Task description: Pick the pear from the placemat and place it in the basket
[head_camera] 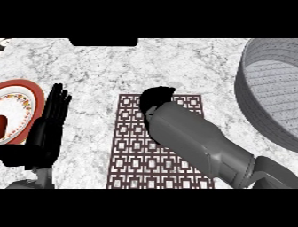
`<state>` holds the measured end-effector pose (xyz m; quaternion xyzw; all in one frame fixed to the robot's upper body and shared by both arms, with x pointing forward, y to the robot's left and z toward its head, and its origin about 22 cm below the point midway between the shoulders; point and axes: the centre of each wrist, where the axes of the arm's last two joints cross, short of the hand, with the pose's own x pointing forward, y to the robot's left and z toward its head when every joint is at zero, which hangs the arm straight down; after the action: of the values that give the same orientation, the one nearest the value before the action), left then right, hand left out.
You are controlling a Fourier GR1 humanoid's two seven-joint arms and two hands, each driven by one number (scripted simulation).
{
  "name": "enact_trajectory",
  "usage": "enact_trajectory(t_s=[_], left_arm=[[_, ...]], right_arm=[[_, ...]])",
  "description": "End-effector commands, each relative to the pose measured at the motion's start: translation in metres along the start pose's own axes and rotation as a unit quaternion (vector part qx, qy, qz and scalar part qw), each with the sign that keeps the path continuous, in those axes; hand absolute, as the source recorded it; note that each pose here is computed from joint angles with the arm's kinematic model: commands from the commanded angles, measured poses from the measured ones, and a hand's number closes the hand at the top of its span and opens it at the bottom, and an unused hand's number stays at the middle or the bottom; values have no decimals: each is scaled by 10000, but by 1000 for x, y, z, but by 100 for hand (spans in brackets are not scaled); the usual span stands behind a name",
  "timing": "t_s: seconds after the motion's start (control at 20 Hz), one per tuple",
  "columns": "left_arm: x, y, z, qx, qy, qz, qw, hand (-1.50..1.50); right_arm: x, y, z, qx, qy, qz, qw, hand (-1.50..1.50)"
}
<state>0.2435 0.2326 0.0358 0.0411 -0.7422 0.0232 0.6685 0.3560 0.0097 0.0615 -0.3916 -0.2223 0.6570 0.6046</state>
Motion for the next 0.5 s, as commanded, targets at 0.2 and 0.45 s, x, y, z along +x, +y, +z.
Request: enact_trajectory(t_s=[0.2, 0.45], left_arm=[[1, 5, 1, -41, 49, 53, 10000, 0], [-7, -3, 3, -73, 22, 28, 10000, 0]], right_arm=[[0, 9, -4, 451, 482, 174, 9977, 150], [6, 36, 0, 367, 101, 700, 9968, 150]])
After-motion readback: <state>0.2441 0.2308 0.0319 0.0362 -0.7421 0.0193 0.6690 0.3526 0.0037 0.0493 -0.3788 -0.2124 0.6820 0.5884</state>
